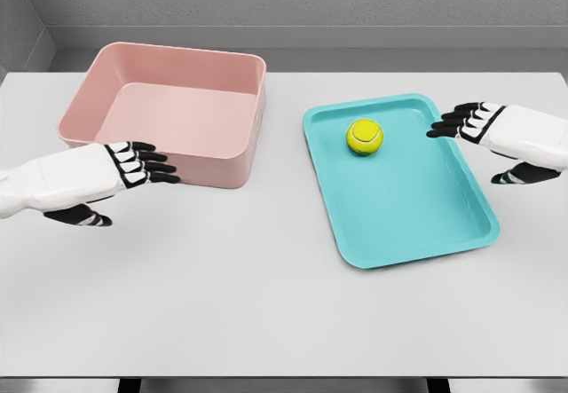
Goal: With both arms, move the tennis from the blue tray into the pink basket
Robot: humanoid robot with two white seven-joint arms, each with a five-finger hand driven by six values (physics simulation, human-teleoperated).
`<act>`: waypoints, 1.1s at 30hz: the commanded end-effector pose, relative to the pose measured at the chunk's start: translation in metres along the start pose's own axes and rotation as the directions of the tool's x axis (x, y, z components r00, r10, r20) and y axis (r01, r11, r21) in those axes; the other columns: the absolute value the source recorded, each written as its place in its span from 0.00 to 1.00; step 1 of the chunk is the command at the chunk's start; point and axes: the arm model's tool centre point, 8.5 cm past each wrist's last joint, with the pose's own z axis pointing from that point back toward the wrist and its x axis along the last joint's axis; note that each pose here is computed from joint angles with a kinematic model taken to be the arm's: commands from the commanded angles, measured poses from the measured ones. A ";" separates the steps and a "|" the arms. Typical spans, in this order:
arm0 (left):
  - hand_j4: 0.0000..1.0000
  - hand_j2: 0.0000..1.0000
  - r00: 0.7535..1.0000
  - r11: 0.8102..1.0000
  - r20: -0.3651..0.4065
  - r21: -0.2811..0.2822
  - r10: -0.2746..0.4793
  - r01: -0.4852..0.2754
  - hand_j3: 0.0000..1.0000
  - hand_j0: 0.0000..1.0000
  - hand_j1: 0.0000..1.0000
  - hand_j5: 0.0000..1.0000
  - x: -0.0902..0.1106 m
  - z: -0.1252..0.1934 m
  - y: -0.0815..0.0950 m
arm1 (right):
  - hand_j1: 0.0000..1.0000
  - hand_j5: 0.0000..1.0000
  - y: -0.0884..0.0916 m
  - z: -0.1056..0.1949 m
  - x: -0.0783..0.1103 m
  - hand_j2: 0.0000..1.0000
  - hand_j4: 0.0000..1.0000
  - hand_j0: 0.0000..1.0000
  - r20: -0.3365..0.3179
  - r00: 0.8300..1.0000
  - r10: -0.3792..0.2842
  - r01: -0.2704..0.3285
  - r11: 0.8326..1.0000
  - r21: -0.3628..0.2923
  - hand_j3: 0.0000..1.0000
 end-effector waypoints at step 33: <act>1.00 1.00 0.989 0.991 -0.068 -0.021 0.132 -0.134 1.00 1.00 1.00 1.00 -0.017 0.026 -0.019 | 0.97 0.97 -0.004 -0.198 -0.010 0.97 0.97 0.97 0.057 0.984 0.168 -0.177 0.950 0.257 0.97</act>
